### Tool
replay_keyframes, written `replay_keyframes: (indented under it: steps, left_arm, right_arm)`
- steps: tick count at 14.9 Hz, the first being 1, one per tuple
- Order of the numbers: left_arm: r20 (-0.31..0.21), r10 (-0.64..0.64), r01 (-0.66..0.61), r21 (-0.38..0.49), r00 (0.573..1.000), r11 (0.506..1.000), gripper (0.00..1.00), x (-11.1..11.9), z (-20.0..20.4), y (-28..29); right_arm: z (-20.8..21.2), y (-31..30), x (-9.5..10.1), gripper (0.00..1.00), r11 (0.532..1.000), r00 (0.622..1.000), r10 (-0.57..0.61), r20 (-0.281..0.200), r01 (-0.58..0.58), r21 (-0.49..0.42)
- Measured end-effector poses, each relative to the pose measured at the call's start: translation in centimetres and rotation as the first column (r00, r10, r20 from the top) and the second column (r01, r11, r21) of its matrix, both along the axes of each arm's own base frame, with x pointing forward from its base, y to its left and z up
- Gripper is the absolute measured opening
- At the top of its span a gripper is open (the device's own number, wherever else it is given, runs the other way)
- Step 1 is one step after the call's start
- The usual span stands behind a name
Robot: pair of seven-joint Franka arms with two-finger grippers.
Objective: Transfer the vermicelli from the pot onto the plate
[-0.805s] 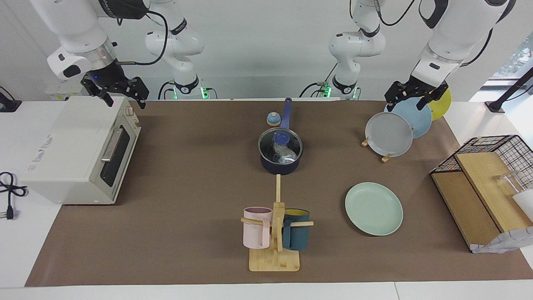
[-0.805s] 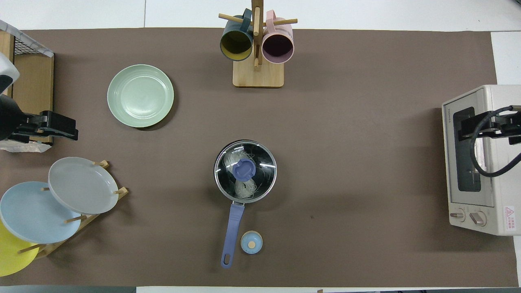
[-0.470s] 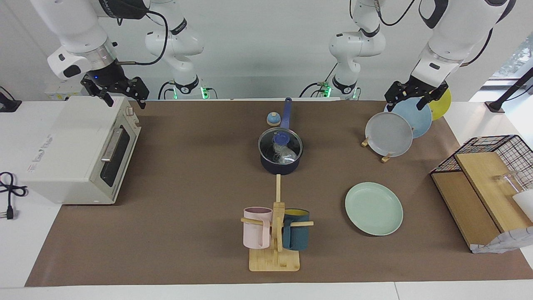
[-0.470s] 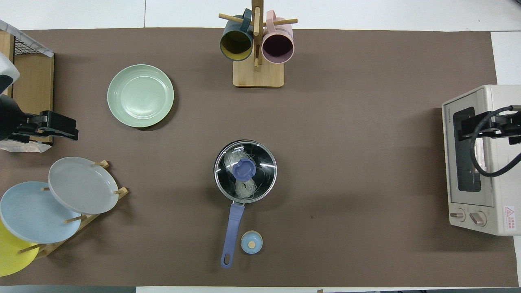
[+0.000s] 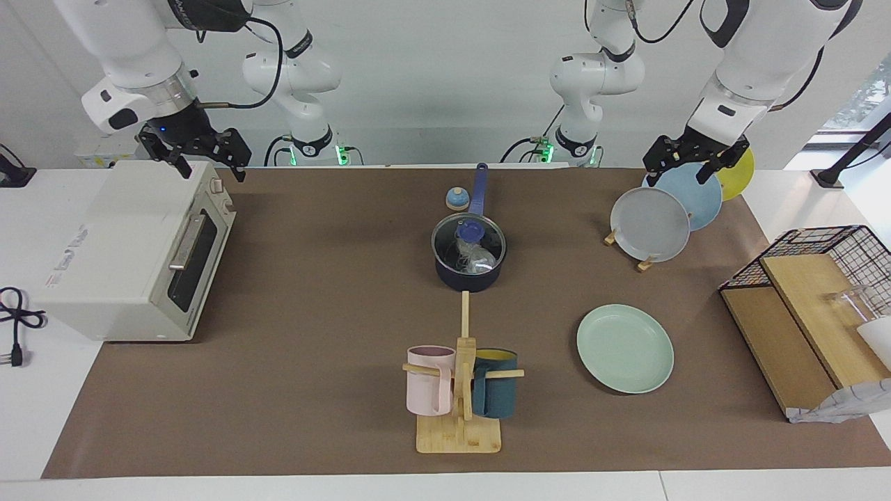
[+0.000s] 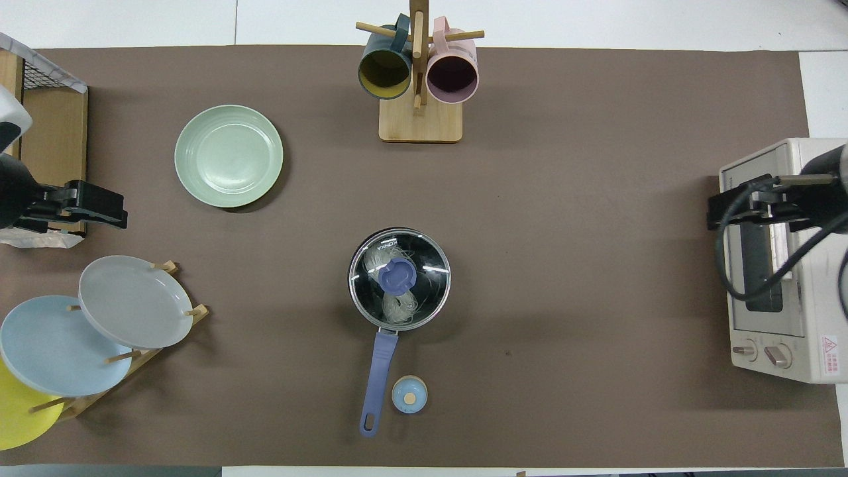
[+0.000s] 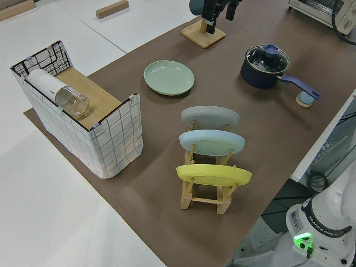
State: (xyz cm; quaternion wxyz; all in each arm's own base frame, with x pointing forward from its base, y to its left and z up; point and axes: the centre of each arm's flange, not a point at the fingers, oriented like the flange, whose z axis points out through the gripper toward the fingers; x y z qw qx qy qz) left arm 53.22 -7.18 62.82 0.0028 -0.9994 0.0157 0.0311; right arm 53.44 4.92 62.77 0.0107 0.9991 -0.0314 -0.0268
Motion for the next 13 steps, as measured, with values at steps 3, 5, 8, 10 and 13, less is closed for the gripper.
replay_keyframes:
  steps: [3,5,8,10,13]
  left_arm:
    - [0.000,0.000,0.000,0.000,1.000,1.000,1.00,0.0,0.0,0.0]
    - [0.000,0.000,0.000,0.000,1.000,1.000,1.00,0.0,0.0,0.0]
    - [0.000,0.000,0.000,0.000,1.000,1.000,1.00,0.0,0.0,0.0]
    - [0.000,0.000,0.000,0.000,1.000,1.000,1.00,0.0,0.0,0.0]
    - [0.000,0.000,0.000,0.000,1.000,1.000,1.00,0.0,0.0,0.0]
  right_arm:
    - [-0.7,6.7,0.0,1.00,0.999,0.999,-0.028,0.017,0.028,0.029]
    - [-1.5,10.1,0.1,1.00,0.999,0.999,-0.033,0.011,0.032,0.034]
    - [-3.3,17.3,0.9,1.00,0.999,1.000,-0.024,-0.001,0.024,0.023]
    - [-5.4,22.5,1.2,1.00,1.000,1.000,-0.020,-0.008,0.020,0.014]
    - [-8.3,28.3,1.5,1.00,0.999,0.999,-0.027,0.019,0.026,0.023]
